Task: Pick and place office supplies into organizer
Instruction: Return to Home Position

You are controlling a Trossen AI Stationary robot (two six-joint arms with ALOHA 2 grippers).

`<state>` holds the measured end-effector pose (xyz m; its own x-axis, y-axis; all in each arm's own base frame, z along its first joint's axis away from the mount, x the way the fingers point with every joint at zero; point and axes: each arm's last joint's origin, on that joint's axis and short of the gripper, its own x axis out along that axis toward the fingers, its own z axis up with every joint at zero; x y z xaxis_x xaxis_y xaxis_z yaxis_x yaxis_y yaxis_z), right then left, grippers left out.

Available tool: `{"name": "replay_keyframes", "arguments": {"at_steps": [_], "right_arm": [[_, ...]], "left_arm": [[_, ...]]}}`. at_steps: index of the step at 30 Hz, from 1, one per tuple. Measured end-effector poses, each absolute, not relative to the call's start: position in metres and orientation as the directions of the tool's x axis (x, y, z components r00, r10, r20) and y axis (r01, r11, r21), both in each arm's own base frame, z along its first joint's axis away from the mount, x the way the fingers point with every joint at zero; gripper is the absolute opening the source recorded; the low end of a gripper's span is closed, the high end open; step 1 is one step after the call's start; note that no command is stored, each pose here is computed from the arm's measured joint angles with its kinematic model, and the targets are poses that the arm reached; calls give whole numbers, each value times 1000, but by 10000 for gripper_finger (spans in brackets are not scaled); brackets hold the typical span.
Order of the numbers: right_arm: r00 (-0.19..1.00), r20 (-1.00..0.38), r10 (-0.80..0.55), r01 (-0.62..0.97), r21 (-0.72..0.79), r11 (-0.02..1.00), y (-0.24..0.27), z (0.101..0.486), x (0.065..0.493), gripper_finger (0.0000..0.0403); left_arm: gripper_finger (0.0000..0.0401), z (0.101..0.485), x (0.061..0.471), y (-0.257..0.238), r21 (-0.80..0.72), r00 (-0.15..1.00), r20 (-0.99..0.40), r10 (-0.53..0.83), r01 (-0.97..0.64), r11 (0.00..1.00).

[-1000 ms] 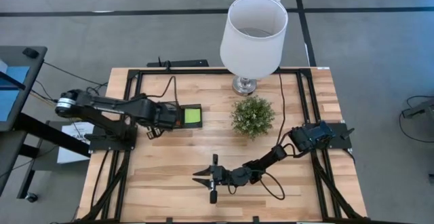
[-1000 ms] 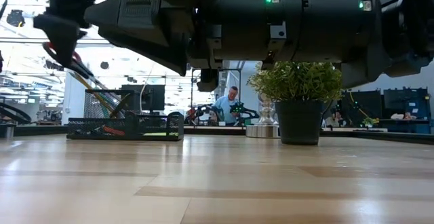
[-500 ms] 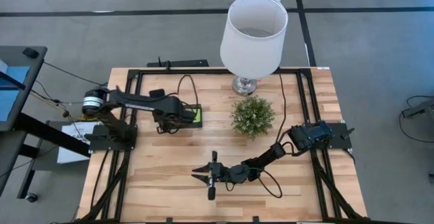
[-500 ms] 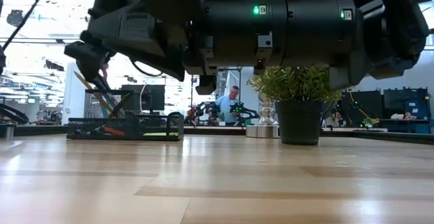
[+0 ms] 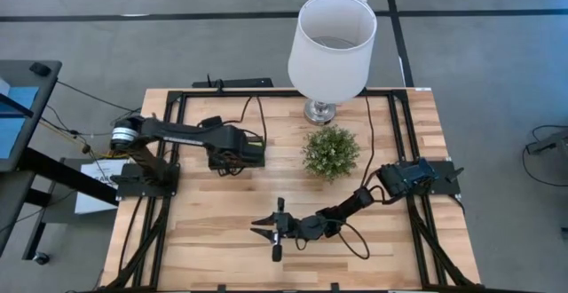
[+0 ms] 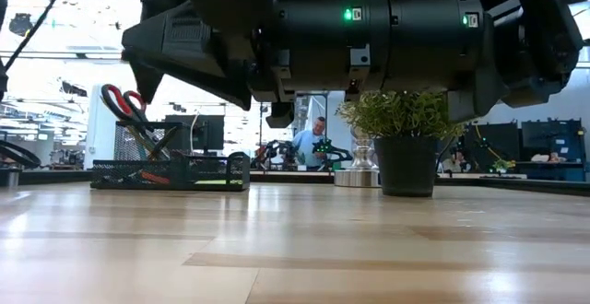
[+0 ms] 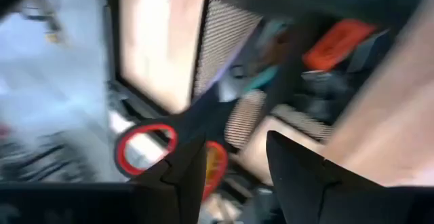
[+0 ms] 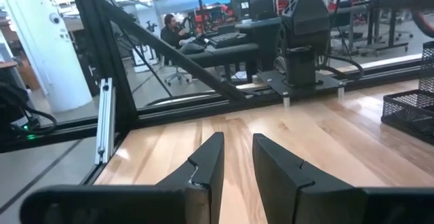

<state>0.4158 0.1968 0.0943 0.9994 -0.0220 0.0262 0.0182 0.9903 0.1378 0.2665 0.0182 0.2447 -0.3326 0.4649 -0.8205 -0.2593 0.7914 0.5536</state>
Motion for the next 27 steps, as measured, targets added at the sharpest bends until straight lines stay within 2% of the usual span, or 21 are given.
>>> {"name": "replay_keyframes", "arguments": {"at_steps": [4,7,10,12,14,18,23,25,27], "right_arm": [[999,37,-13,9,119,993,201,108,410,73],[999,36,-16,13,81,997,203,142,396,73],[995,-91,-39,36,-31,999,203,179,371,73],[976,-206,-77,58,-97,994,203,208,344,73],[957,-262,-125,105,-86,991,199,237,318,73],[942,-277,-187,144,-170,975,191,258,275,73],[956,-223,-190,157,-155,975,163,233,245,73],[967,-215,-136,108,-138,985,146,215,242,73],[979,-206,-8,-14,-108,994,126,202,239,73]], "left_arm": [[147,280,262,5,468,-188,-884,428,-344,814],[146,309,245,-5,497,-45,-849,526,-404,768],[146,336,215,-11,505,99,-784,613,-472,723],[146,347,187,-15,447,176,-783,597,-508,736],[145,348,158,-18,358,258,-780,570,-562,745],[145,318,114,-27,138,498,-717,487,-584,800],[145,253,100,-43,-136,821,-523,227,-344,929],[145,233,101,-49,-190,896,-419,146,-243,951],[145,217,103,-53,-212,939,-335,79,-157,965]]}}
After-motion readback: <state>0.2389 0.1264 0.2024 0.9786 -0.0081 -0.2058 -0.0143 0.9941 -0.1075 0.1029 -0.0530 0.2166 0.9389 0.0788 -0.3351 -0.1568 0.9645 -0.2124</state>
